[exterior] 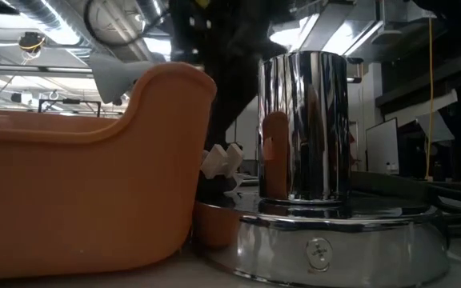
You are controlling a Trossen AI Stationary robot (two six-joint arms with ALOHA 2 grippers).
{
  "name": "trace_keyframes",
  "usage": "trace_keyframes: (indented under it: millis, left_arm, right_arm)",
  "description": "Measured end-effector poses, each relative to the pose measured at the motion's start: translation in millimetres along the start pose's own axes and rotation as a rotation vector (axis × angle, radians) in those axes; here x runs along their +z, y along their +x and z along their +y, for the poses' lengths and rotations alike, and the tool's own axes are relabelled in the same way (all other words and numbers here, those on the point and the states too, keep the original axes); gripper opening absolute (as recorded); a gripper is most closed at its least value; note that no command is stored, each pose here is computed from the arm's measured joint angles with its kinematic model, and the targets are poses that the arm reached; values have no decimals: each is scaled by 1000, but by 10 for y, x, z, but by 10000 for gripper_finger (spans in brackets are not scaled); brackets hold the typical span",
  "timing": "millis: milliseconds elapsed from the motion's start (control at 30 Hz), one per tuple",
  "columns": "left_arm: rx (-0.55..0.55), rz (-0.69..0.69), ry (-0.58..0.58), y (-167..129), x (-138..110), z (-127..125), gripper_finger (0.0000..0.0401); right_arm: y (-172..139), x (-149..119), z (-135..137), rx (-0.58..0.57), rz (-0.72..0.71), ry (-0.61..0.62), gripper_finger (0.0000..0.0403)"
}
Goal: Sort batteries
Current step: Put the black battery into the orange bin
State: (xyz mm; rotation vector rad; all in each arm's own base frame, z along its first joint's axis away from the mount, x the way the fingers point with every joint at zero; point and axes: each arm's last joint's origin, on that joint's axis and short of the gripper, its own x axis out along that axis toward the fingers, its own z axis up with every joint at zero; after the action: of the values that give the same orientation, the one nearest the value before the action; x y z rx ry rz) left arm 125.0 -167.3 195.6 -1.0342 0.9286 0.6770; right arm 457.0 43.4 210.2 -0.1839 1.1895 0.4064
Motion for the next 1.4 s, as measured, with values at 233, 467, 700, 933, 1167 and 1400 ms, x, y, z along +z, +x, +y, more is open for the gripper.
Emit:
trace_keyframes:
  millis: [233,467,700,933,1167,1400]
  left_arm:
    - [50,-24,-2,16,58,24,81]
    - [50,-23,0,15,57,24,81]
    - [50,-23,20,15,57,24,81]
    - [51,-22,48,15,57,24,81]
    - [50,-22,47,15,57,24,81]
    - [50,-22,46,15,57,24,82]
  right_arm:
    - [-1,111,260,-75,2,-82,20]
    - [17,196,372,-100,-48,-213,21]
    - [16,192,366,-102,-42,-271,21]
    - [92,141,364,-102,-18,-461,21]
    - [130,121,340,-175,18,-552,21]
    - [117,116,265,-204,21,-556,56]
